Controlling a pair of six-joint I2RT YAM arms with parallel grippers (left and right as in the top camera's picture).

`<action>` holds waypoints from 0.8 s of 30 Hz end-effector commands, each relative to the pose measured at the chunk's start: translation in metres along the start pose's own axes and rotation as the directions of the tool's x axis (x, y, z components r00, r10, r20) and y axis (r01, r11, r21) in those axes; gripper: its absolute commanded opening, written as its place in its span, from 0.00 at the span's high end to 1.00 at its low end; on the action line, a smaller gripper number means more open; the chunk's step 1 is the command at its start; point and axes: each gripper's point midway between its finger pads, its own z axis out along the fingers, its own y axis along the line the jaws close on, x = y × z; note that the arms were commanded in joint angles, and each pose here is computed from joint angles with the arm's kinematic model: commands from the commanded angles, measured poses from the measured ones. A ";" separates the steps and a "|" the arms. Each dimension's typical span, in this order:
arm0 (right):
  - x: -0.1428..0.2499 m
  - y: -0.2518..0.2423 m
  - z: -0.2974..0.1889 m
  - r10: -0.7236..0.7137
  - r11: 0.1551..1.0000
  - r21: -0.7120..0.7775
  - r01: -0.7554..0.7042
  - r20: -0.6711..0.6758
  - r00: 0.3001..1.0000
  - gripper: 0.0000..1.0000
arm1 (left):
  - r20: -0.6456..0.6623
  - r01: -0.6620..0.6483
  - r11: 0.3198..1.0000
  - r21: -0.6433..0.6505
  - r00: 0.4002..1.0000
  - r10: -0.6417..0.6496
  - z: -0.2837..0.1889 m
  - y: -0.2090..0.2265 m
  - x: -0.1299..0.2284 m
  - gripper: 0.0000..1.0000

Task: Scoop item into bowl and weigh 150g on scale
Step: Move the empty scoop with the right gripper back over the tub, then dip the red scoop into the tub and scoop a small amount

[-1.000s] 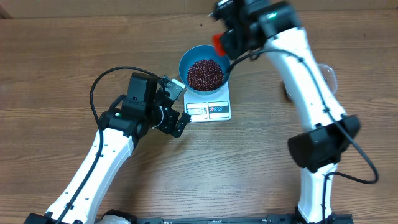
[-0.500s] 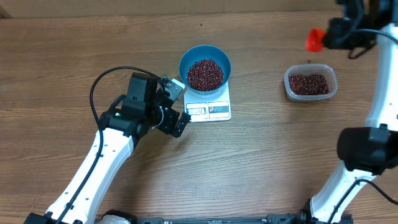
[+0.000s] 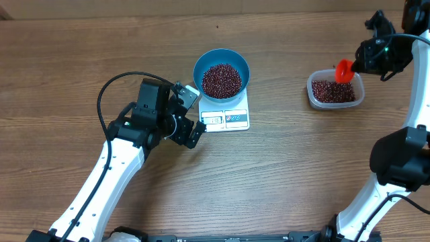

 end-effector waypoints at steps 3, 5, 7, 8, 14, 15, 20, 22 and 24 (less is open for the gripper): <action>-0.001 0.006 -0.006 -0.028 1.000 -0.011 0.028 0.025 0.999 0.96 | -0.008 0.012 1.000 0.004 1.000 -0.012 0.002 0.000 0.002 0.01; -0.001 0.004 -0.001 -0.044 0.999 -0.011 0.045 0.021 0.999 0.96 | -0.008 0.012 1.000 0.003 1.000 -0.012 0.002 0.000 0.002 0.01; -0.002 0.002 0.005 -0.044 0.999 -0.014 0.044 0.014 0.999 0.96 | -0.007 0.012 1.000 0.004 1.000 -0.012 0.002 0.000 0.002 0.01; -0.003 0.001 0.008 -0.043 0.999 -0.016 0.043 0.009 0.999 0.96 | -0.007 0.012 1.000 0.003 1.000 -0.012 0.002 0.000 0.002 0.00; -0.004 -0.001 0.015 -0.039 0.999 -0.019 0.039 -0.001 0.999 0.96 | -0.007 0.012 1.000 0.003 1.000 -0.012 0.002 0.000 0.002 0.01; -0.005 -0.001 0.015 -0.040 0.999 -0.023 0.040 0.003 0.999 0.96 | -0.008 0.012 1.000 0.003 1.000 -0.012 0.002 0.000 0.002 0.01; -0.004 0.003 0.023 -0.036 0.998 -0.057 0.036 -0.002 0.999 0.96 | -0.008 0.012 1.000 0.004 1.000 -0.012 0.002 0.000 0.002 0.00; 0.000 0.002 0.027 -0.031 0.998 -0.060 0.029 -0.020 0.999 0.96 | -0.008 0.012 1.000 0.003 1.000 -0.012 0.002 0.000 0.002 0.00; 0.004 0.001 0.032 -0.026 0.998 -0.064 0.023 -0.036 0.999 0.96 | -0.007 0.012 1.000 0.004 1.000 -0.012 0.002 0.000 0.002 0.01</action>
